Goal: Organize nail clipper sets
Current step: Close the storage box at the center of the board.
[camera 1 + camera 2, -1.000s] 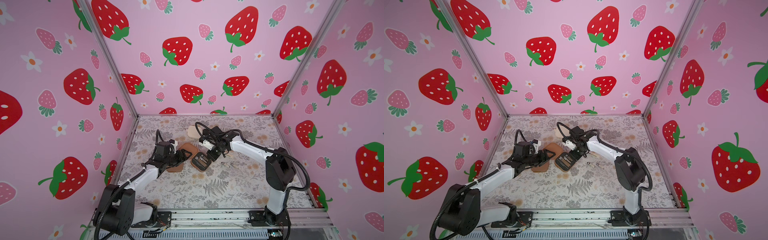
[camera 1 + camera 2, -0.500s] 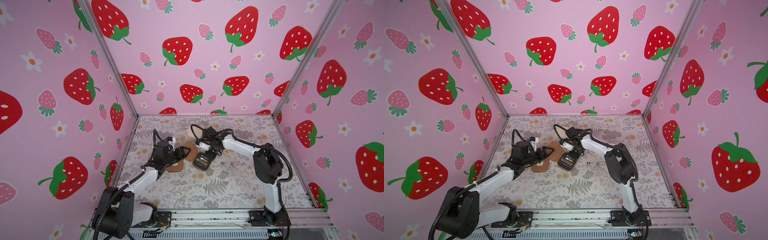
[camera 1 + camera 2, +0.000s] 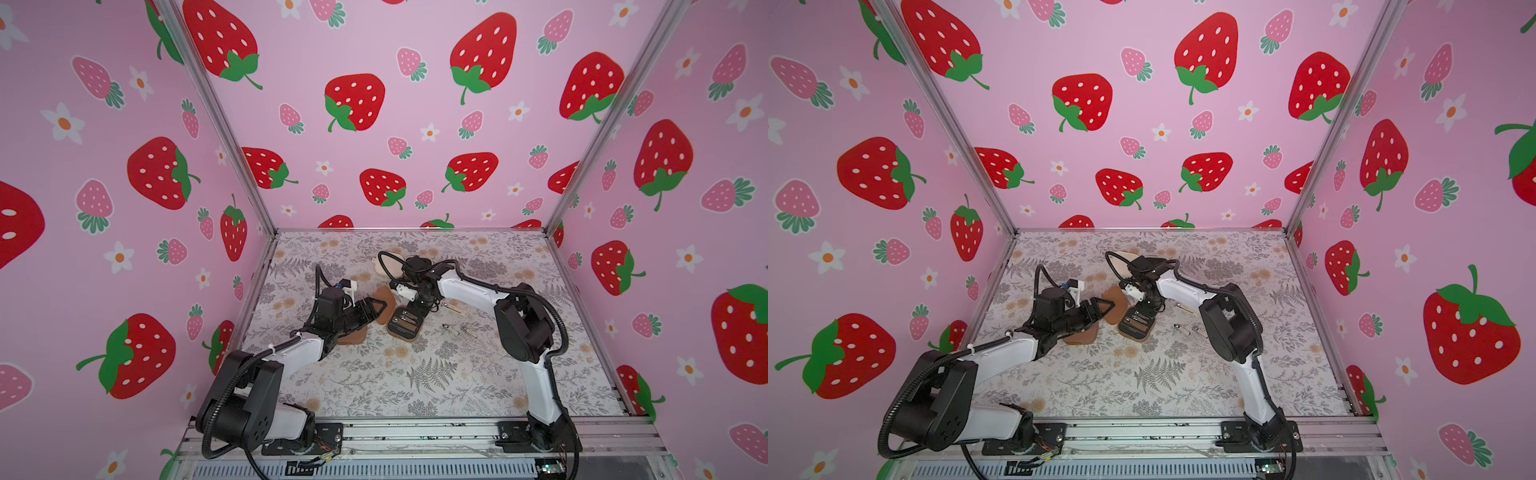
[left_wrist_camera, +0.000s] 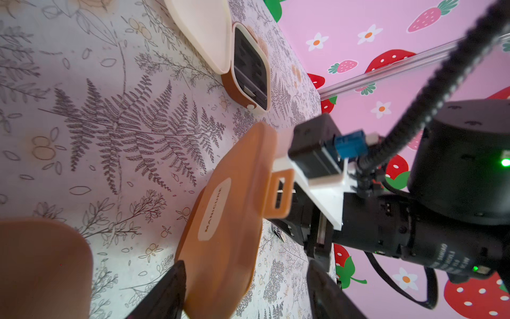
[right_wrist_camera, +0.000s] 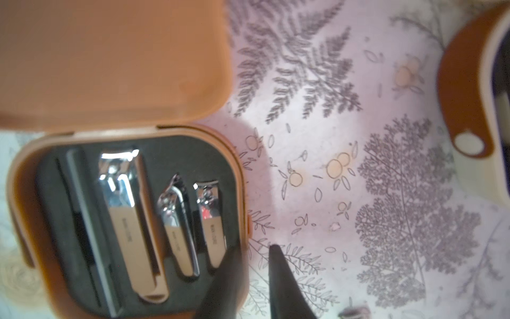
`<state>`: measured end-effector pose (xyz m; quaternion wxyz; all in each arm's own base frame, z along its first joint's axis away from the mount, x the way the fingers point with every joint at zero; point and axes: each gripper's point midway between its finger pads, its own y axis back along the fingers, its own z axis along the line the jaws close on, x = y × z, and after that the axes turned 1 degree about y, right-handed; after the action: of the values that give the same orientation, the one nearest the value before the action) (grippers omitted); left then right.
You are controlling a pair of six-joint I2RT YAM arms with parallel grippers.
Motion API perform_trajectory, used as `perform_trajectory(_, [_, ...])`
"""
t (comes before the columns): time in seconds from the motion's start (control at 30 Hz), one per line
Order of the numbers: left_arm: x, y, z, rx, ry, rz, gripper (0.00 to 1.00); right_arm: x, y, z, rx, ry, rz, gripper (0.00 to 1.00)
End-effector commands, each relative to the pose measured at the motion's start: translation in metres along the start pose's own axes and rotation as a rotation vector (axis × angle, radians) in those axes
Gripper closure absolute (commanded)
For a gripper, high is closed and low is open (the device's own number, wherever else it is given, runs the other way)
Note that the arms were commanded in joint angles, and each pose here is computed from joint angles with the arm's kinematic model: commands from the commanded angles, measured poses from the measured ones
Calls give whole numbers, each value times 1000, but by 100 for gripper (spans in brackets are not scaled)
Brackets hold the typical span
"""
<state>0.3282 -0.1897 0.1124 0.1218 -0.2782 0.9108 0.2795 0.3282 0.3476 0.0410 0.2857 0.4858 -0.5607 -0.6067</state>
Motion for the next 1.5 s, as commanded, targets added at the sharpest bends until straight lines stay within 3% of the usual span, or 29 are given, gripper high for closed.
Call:
perform_trajectory(0.0, [-7,-1,-31,78,-54,-11,30,-6,37,-13,81,-119,-41,65])
perform_trajectory(0.23, [15,-11,-57,54,-176,61,30,9,95,-22,124,-479,-109,49])
perform_trajectory(0.43, [33,-32,-52,28,-189,122,31,14,107,6,-121,-735,-200,43])
perform_trajectory(0.67, [48,-61,-28,-44,-165,193,33,8,83,34,-306,-836,-203,46])
perform_trajectory(0.93, [46,-64,-5,-195,-193,211,36,31,44,52,-328,-899,-89,58])
perform_trajectory(1.2, [33,-47,-8,-328,-297,200,36,49,16,57,-301,-927,-17,58])
perform_trajectory(1.47, [35,-52,17,-437,-316,240,36,49,-4,50,-278,-915,8,62])
